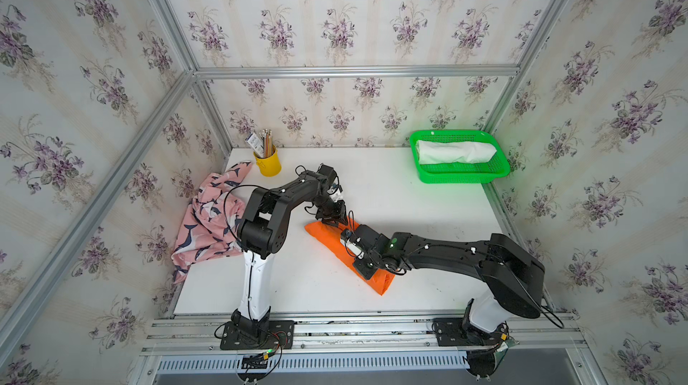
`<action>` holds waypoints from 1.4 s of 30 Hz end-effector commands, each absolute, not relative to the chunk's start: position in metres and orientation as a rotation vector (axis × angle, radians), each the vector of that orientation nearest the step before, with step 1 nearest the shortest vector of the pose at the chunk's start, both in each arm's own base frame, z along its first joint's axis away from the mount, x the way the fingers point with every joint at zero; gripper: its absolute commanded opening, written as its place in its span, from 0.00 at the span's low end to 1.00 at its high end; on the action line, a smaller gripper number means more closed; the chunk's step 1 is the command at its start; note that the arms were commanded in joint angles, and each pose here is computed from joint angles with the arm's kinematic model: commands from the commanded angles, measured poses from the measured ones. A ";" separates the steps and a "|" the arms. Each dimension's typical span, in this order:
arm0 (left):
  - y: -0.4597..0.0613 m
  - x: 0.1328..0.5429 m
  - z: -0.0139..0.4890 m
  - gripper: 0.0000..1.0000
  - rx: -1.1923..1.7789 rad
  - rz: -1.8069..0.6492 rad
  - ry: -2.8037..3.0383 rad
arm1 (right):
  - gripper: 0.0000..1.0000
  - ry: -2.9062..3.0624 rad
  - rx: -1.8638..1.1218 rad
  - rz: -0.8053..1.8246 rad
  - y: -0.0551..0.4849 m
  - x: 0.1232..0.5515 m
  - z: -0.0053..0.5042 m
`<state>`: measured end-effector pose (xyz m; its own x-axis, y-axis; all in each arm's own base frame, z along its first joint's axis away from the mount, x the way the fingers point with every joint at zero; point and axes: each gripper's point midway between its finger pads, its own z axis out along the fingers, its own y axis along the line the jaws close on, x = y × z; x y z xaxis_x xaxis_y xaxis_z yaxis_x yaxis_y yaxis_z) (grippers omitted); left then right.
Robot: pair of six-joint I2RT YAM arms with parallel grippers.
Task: Roll up the shorts
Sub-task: Roll the shorts at the center of the board.
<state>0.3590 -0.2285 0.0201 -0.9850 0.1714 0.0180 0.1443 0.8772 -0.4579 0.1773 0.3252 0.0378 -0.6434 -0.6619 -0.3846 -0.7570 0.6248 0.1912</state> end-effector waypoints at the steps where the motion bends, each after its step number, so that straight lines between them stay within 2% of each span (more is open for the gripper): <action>1: -0.188 0.367 0.018 0.45 -0.257 0.381 -3.112 | 0.07 2.714 -1.140 0.878 0.336 0.147 0.039; 9: -0.167 0.367 0.112 0.48 -0.365 0.297 -3.300 | 0.07 2.707 -0.964 1.557 0.352 0.152 0.073; 15: -0.176 0.343 0.138 0.49 -0.420 0.370 -3.303 | 0.08 2.708 -0.889 1.815 0.352 0.154 0.081; 24: -0.188 0.306 0.106 0.49 -0.448 0.389 -3.210 | 0.17 2.996 -0.605 1.383 0.305 0.185 0.001; 29: -0.198 0.298 0.079 0.49 -0.453 0.417 -3.147 | 0.30 3.025 -0.586 1.305 0.297 0.184 -0.008; 34: -0.190 0.301 0.048 0.47 -0.439 0.303 -3.114 | 0.44 3.003 -0.558 0.994 0.279 0.207 0.006; 38: -0.188 0.304 0.036 0.47 -0.458 0.261 -3.101 | 0.54 2.904 -0.565 0.707 0.261 0.229 0.047; 42: -0.190 0.306 0.032 0.47 -0.469 0.259 -3.094 | 0.54 2.822 -0.616 0.496 0.251 0.229 0.082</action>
